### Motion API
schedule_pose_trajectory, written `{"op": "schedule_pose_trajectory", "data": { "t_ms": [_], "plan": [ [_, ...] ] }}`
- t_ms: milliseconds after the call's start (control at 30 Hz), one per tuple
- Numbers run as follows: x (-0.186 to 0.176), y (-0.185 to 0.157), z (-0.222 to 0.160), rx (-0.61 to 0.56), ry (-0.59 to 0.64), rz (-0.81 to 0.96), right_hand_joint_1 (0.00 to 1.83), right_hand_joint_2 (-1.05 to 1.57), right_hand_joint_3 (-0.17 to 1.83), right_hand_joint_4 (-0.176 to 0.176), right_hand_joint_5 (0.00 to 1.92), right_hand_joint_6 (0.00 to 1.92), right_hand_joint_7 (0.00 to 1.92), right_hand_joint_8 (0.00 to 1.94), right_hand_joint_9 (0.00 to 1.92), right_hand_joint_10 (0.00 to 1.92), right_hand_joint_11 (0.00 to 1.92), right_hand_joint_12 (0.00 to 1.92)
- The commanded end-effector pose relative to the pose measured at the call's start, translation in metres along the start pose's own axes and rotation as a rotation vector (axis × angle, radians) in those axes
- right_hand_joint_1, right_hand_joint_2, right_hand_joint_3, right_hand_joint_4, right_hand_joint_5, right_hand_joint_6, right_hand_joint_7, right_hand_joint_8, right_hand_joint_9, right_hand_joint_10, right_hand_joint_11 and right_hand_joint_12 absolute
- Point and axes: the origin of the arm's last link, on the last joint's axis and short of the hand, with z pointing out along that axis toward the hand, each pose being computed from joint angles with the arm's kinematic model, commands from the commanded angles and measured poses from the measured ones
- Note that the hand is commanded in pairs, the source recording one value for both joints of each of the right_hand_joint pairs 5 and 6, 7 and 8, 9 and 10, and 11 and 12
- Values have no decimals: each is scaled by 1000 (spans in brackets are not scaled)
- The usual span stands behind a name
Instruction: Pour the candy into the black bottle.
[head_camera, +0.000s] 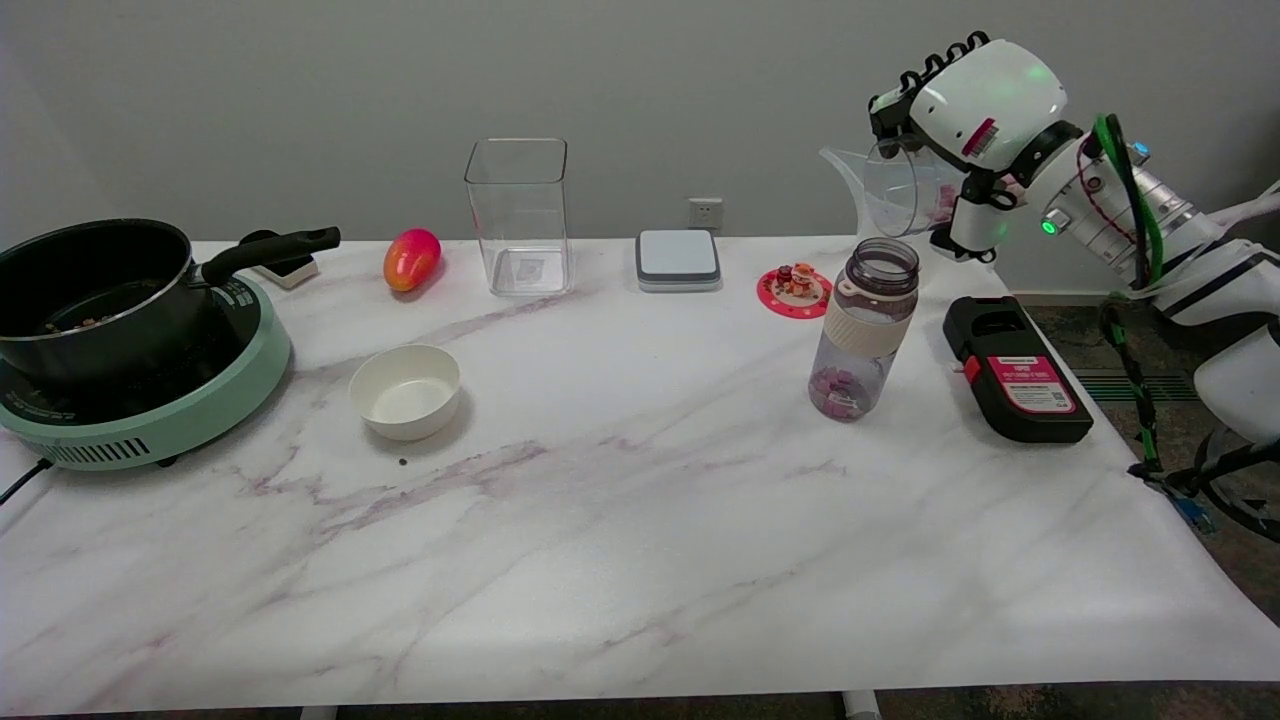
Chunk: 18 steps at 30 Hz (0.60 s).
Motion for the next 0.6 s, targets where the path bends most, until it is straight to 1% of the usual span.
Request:
{"op": "schedule_pose_trajectory", "data": {
  "t_ms": [33, 600],
  "plan": [
    [-1, -7, 7, 34, 4, -14, 1475, 14, 1377, 0, 1249, 1249, 1393, 1393, 1381, 1381, 1165, 1165],
    [2, -2, 2, 36, 16, -55, 1465, 215, 1169, 0, 1361, 1361, 1440, 1440, 1414, 1414, 1192, 1192]
  ]
}}
